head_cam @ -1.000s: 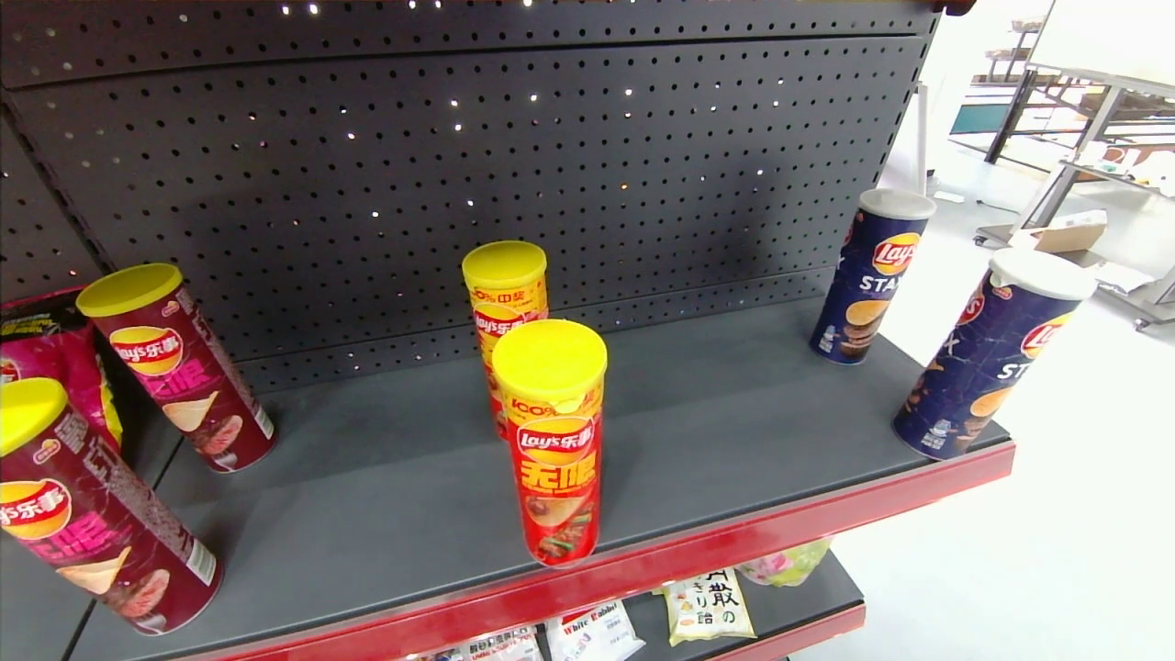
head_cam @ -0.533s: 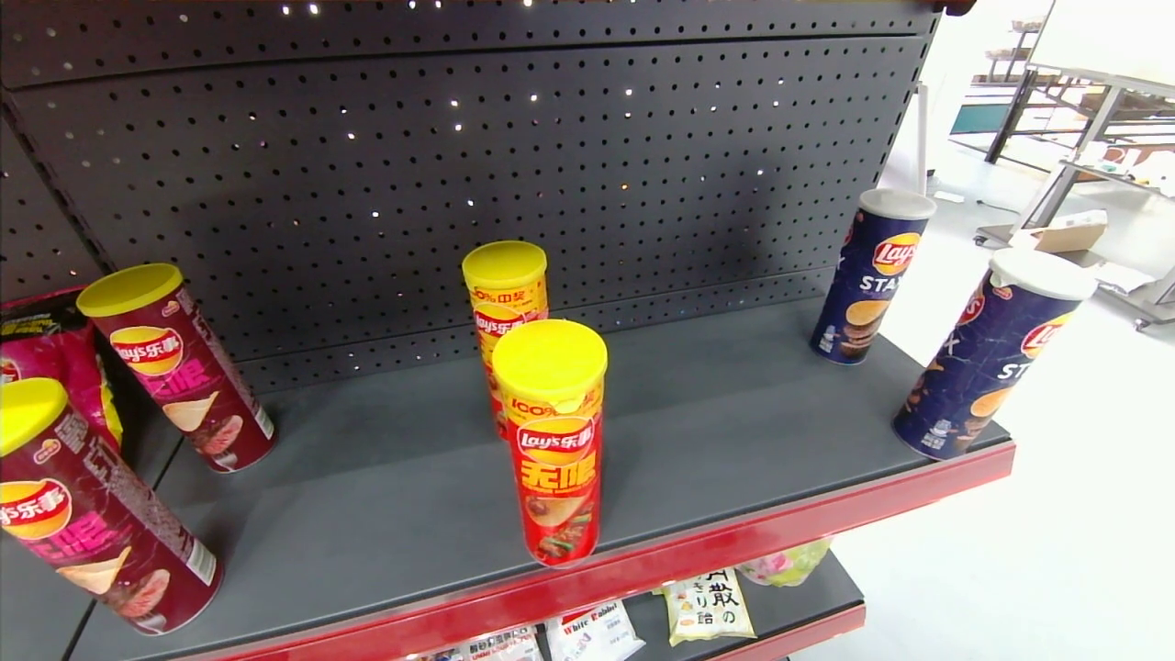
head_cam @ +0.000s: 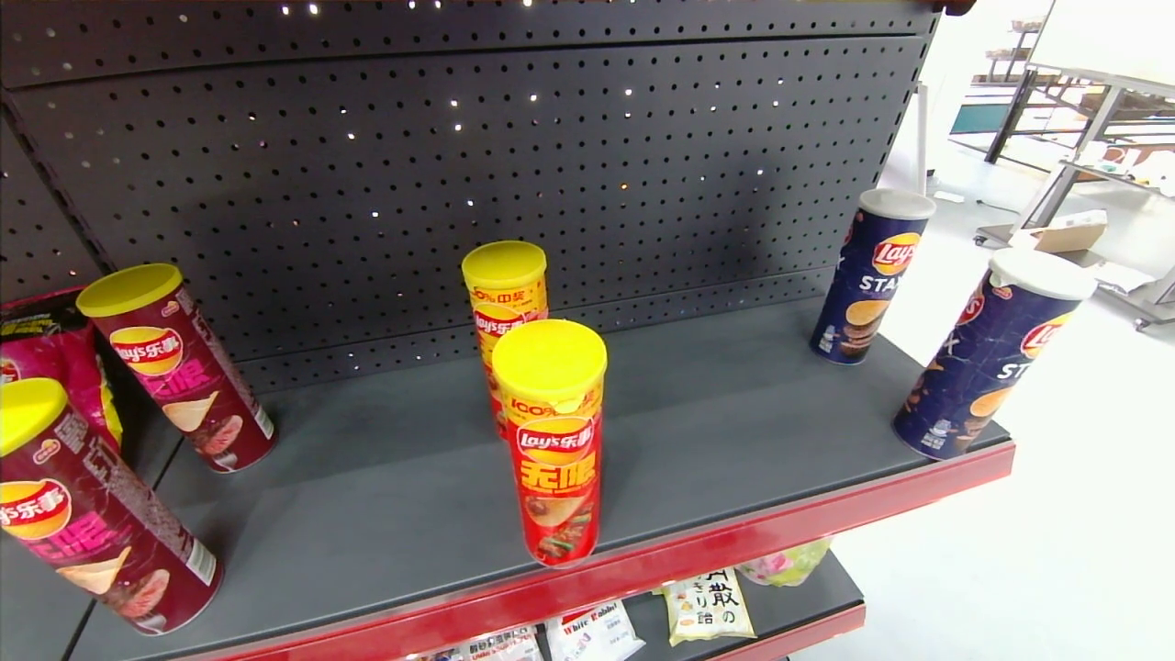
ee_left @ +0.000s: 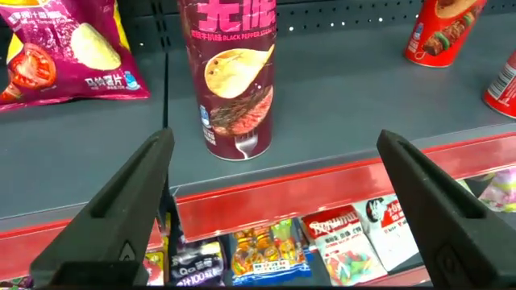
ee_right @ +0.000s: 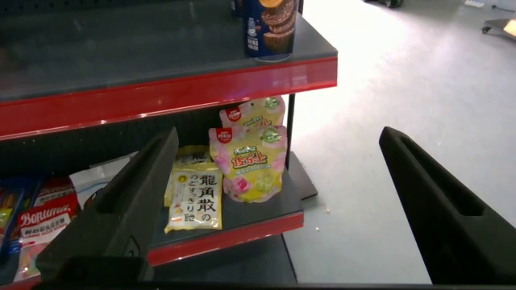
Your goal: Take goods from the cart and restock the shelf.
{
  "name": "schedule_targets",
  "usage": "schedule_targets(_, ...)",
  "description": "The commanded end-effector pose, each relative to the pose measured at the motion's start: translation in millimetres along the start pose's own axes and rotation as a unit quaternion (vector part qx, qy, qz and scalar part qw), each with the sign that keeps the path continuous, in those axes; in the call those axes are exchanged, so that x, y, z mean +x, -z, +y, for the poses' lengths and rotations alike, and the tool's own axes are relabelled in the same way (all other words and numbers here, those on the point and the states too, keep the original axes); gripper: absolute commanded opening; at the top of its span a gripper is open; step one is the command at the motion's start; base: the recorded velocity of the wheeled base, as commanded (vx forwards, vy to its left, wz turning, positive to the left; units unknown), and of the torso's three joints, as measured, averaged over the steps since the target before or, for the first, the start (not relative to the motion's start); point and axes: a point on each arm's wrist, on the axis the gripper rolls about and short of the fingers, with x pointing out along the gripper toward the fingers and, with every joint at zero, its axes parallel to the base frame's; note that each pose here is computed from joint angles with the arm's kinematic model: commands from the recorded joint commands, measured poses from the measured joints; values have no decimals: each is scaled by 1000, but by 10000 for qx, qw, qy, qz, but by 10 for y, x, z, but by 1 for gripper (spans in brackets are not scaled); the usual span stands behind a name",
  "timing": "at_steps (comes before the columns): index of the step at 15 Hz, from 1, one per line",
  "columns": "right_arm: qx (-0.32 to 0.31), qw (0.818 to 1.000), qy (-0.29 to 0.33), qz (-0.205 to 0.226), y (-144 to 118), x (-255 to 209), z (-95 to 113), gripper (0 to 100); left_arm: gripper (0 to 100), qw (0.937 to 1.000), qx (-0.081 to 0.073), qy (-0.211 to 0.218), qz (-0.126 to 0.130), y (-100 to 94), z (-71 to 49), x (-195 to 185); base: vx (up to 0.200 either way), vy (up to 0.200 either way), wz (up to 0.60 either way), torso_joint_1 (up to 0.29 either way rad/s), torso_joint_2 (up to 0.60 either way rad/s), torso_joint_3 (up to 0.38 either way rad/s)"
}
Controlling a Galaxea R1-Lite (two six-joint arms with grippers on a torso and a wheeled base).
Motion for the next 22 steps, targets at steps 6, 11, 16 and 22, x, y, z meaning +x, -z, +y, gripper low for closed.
schedule_targets(6,-17,10000,-16,-6,-2,-1,0,100,100,10000,-1,1,6,0,0,1,0,0,600,-2,2,2)
schedule_targets(11,-1,10000,-9,-6,-2,-1,0,100,100,10000,-1,-7,6,0,0,1,0,0,120,1,0,0)
schedule_targets(16,-17,10000,-24,-6,-2,-1,0,100,100,10000,-1,1,6,0,0,1,0,0,0,0,0,0)
schedule_targets(22,695,9955,-591,-247,-1240,195,11,100,100,10000,-1,-7,6,0,0,1,0,0,0,0,0,0)
